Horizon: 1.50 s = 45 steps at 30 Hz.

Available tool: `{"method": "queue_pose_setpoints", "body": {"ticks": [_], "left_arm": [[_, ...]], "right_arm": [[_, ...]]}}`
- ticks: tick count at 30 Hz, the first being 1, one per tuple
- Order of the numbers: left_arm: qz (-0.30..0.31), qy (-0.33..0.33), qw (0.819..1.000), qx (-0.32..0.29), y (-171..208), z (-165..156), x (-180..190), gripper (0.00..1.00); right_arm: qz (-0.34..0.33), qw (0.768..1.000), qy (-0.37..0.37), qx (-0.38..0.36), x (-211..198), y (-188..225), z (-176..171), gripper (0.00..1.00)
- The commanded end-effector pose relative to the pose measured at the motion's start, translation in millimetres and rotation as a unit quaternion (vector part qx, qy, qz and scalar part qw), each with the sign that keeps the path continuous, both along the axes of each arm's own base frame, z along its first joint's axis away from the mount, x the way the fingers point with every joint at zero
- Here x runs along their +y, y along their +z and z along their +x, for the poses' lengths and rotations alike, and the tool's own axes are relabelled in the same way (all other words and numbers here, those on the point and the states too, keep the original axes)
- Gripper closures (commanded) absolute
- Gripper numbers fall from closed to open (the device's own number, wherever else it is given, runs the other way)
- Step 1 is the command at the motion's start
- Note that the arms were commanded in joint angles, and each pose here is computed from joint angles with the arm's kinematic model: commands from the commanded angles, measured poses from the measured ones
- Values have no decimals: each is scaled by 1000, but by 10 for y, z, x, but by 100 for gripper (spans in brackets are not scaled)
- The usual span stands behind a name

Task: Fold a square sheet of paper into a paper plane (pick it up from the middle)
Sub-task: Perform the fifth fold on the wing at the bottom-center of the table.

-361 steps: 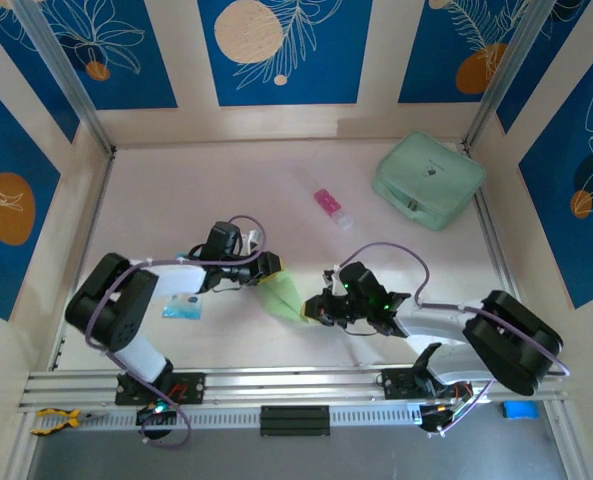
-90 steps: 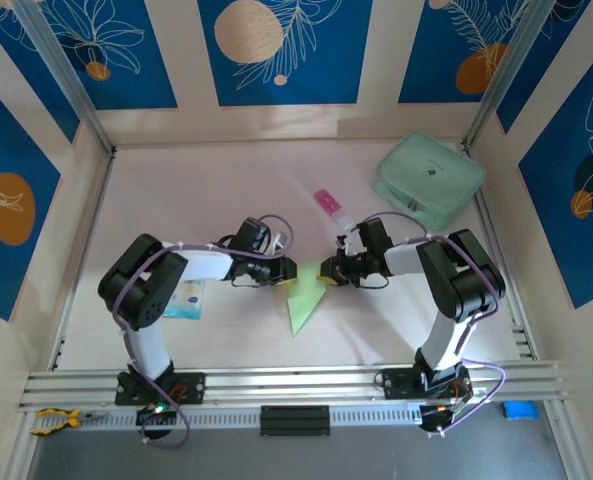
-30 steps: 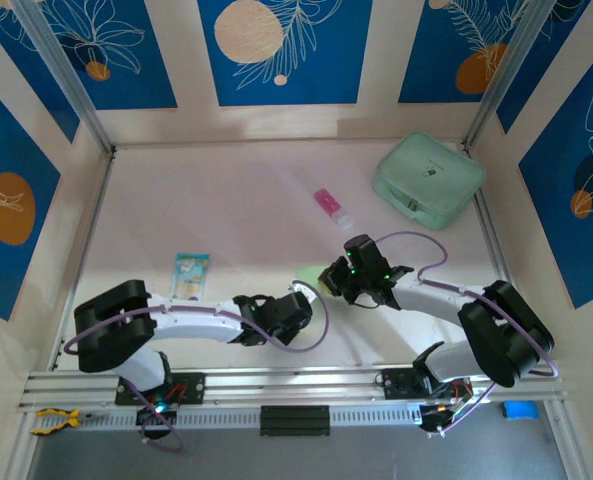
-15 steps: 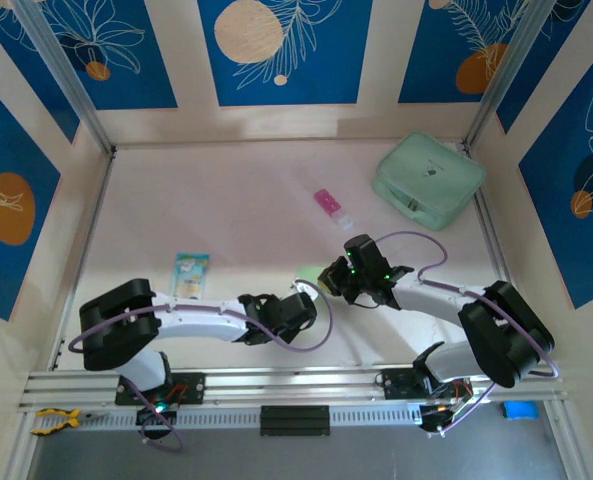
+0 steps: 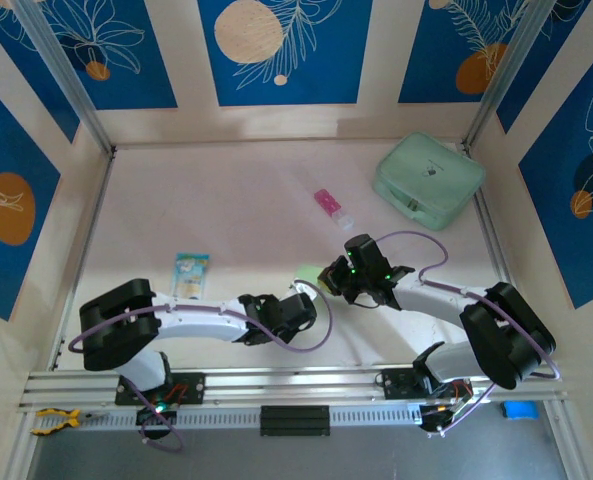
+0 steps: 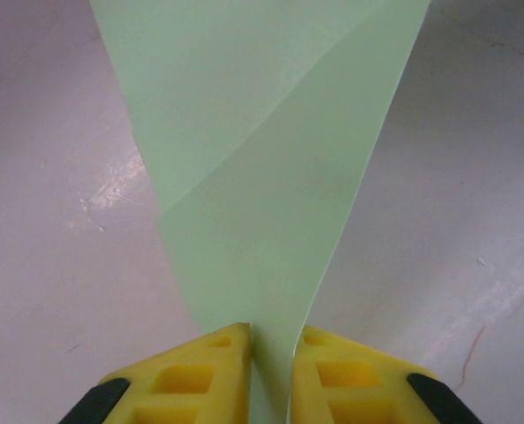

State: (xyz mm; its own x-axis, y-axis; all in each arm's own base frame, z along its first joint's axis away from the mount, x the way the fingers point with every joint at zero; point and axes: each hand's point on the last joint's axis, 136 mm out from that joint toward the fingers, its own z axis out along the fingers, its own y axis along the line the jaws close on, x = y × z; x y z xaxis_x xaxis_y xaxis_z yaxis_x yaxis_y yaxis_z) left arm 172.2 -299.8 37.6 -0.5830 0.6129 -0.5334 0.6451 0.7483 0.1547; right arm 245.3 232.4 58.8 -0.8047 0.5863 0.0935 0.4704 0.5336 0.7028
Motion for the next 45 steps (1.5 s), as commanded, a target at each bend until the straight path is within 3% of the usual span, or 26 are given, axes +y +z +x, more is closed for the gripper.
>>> {"method": "queue_pose_setpoints", "body": {"ticks": [1,10,23,32,40,45], "left_arm": [[10,9,1000,-8,15,9,4,83],[9,14,1000,-8,1,14,7,91],[4,23,1000,0,-35,2,8,98],[-15,24,1000,5,-41,7,-11,100],[-49,21,998,29,-44,2,-18,100],[-57,20,998,22,-10,16,-15,100]], "right_arm": [[9,1000,1,5,8,12,-49,92],[8,1000,3,5,12,4,-49,90],[-58,998,11,-24,-266,194,-53,61],[-67,996,-2,-53,-492,358,-92,59],[-49,997,14,-64,-444,372,-91,58],[-21,998,33,-45,-284,378,-79,50]]}}
